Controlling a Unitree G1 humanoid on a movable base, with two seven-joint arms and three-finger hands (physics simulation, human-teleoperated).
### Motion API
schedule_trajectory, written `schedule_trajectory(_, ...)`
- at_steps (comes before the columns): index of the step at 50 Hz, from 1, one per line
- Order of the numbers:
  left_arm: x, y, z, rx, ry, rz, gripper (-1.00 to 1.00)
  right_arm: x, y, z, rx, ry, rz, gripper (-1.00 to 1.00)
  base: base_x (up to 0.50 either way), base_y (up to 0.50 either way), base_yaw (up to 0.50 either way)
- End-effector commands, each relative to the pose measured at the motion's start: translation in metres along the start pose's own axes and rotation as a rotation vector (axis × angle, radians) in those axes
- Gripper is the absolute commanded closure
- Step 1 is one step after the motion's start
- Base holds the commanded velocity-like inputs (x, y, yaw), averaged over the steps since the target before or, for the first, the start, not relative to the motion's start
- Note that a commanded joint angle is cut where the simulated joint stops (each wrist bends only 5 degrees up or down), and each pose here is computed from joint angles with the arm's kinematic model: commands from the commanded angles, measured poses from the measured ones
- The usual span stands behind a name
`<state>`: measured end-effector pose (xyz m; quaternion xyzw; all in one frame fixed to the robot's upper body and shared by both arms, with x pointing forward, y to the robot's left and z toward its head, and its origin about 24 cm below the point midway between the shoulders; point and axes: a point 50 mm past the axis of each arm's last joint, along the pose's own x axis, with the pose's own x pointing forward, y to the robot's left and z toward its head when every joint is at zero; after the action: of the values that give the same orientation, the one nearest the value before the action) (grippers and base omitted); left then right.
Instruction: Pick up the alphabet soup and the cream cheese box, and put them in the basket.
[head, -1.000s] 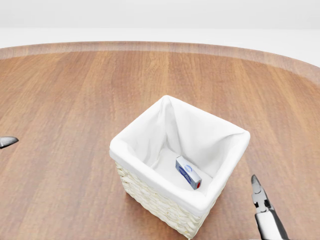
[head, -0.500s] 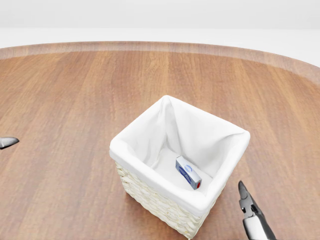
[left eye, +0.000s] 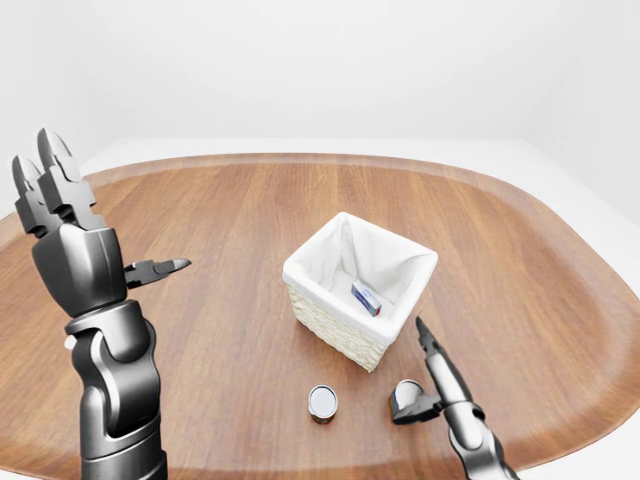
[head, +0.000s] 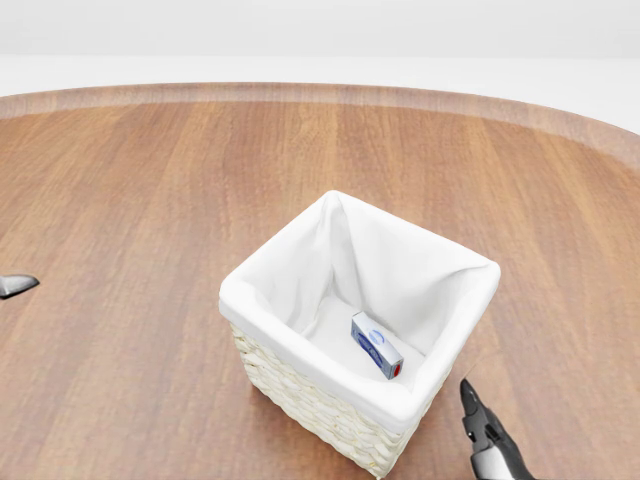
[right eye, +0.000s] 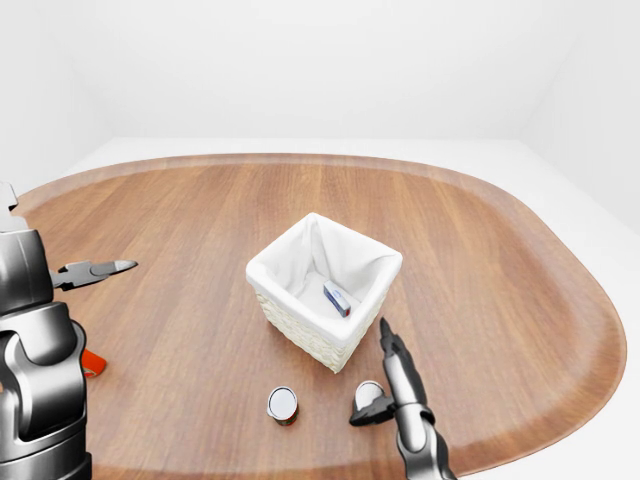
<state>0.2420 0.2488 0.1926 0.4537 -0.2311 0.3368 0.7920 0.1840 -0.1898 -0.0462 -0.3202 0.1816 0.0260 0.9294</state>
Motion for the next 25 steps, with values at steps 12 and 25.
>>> schedule_trajectory(12,0.001,0.001,0.001,-0.003,-0.004,-0.002,-1.0,0.003,0.014,-0.006,-0.044,0.029,0.049,-1.0,0.0,0.0,0.0)
schedule_trajectory(25,0.001,0.002,0.003,0.0,-0.011,-0.006,-1.0,0.001,0.02,-0.007,-0.066,0.027,0.077,-1.0,0.0,0.0,0.0)
